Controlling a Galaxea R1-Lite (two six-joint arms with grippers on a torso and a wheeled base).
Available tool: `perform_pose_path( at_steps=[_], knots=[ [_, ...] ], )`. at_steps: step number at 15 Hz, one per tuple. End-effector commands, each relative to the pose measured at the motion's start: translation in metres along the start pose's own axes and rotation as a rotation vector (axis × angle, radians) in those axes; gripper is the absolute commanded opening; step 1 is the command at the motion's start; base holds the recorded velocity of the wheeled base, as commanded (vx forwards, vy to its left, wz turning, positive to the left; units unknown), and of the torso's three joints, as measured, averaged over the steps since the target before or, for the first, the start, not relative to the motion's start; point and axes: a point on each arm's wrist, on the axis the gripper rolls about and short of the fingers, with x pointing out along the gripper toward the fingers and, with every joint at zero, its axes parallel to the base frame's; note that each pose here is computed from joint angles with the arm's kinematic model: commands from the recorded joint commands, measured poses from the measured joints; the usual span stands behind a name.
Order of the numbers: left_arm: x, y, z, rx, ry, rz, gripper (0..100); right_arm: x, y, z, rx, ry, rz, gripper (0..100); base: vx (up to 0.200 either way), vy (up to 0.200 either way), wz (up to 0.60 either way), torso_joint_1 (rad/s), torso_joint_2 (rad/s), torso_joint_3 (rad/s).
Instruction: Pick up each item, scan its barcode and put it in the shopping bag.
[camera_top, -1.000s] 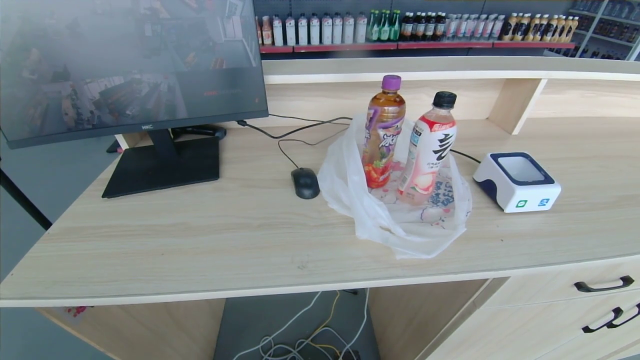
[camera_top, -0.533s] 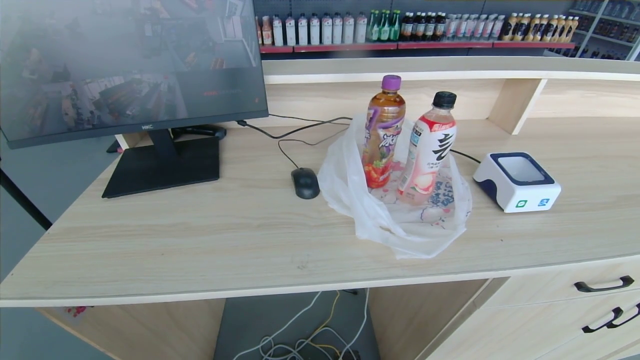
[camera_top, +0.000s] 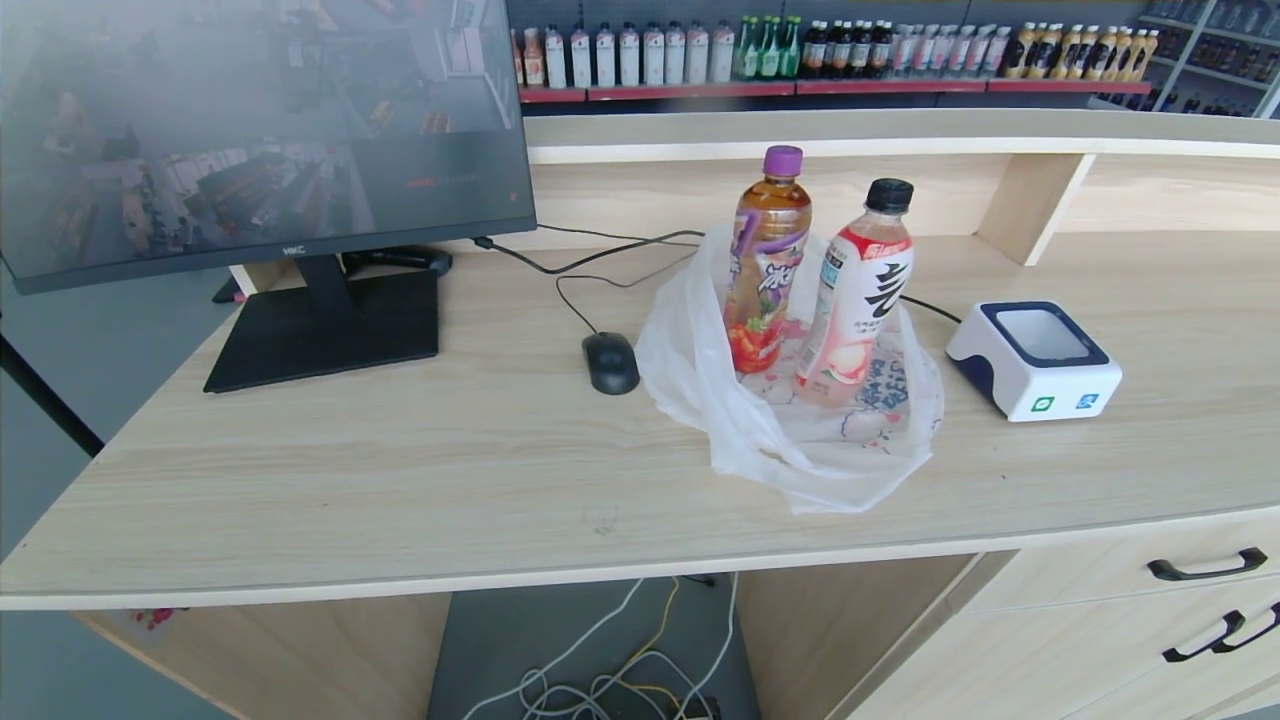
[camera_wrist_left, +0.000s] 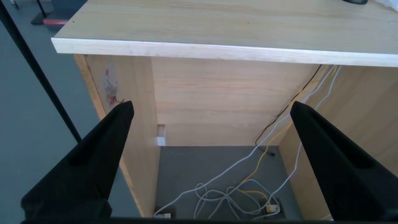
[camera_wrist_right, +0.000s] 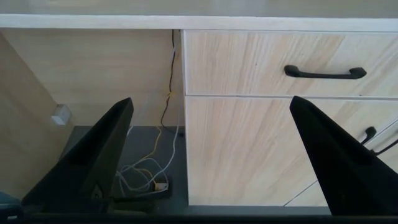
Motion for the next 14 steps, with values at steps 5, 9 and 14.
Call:
perform_pose_path(
  at_steps=[5, 9, 14],
  knots=[
    [0.0, 0.0, 0.0, -0.003, -0.001, 0.0, 100, 0.0001, 0.0, -0.0001, -0.002, 0.002, 0.001, 100, 0.0, 0.0, 0.0, 0.0, 0.0, 0.0],
    [0.0001, 0.0, 0.0, 0.001, 0.001, 0.0, 100, 0.0001, 0.0, -0.0001, 0.005, 0.002, 0.001, 100, 0.0, 0.0, 0.0, 0.0, 0.0, 0.0],
    [0.0, 0.0, 0.0, 0.0, -0.001, 0.0, 100, 0.0001, 0.0, -0.0001, 0.003, 0.002, 0.001, 100, 0.0, -0.2, 0.0, 0.001, 0.0, 0.004]
  ],
)
